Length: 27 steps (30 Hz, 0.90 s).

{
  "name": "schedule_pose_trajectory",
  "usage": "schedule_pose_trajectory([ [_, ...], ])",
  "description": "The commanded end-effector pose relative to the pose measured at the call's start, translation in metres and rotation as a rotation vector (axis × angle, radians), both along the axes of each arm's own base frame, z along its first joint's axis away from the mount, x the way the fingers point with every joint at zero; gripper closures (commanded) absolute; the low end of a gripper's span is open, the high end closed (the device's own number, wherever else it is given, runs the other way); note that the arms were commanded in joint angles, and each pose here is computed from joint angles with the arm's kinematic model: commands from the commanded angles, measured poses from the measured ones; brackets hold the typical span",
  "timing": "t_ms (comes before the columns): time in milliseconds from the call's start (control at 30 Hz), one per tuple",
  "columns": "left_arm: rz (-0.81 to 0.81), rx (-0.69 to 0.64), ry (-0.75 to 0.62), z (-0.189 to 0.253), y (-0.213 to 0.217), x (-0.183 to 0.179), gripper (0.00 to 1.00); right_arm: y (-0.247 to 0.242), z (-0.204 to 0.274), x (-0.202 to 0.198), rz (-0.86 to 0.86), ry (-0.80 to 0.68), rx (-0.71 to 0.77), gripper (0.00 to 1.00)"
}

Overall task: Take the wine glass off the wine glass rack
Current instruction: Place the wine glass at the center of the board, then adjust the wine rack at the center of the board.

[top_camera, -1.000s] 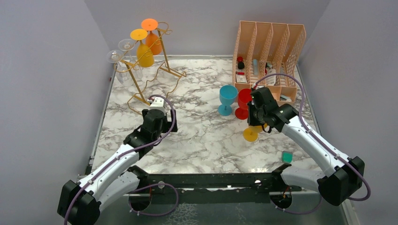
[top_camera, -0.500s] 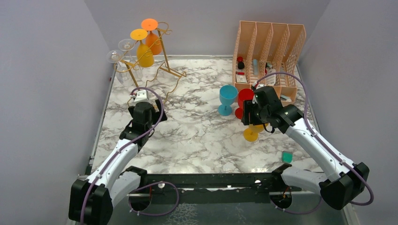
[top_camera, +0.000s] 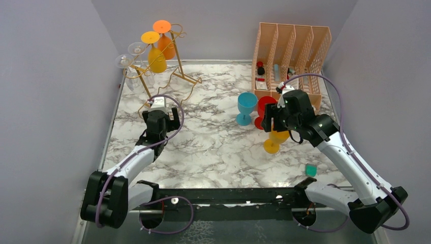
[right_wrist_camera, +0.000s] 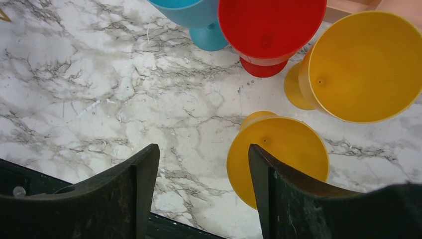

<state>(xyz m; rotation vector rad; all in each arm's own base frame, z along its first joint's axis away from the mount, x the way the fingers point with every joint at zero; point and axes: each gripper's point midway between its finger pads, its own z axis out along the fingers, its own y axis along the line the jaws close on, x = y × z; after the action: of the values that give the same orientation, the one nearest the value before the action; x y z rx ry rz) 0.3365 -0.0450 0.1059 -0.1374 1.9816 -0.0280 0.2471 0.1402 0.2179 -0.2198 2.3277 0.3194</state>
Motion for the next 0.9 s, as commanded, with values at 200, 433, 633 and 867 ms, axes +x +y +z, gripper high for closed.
schedule_pose_trajectory([
  [200, -0.141, 0.023, 0.074, -0.019, -0.017, 0.033, 0.01, 0.003, 0.035, 0.003, 0.041, -0.11, 0.03, 0.3],
  [433, -0.196, -0.027, 0.179, -0.037, -0.031, 0.032, 0.01, 0.006, 0.032, 0.003, 0.059, -0.107, 0.036, 0.29],
  [633, -0.275, -0.116, 0.21, -0.043, -0.051, 0.02, 0.03, 0.006, 0.031, 0.003, 0.067, -0.11, 0.029, 0.29],
  [867, -0.345, -0.212, 0.255, -0.045, -0.073, 0.007, 0.09, 0.007, 0.031, 0.003, 0.072, -0.112, 0.03, 0.29],
])
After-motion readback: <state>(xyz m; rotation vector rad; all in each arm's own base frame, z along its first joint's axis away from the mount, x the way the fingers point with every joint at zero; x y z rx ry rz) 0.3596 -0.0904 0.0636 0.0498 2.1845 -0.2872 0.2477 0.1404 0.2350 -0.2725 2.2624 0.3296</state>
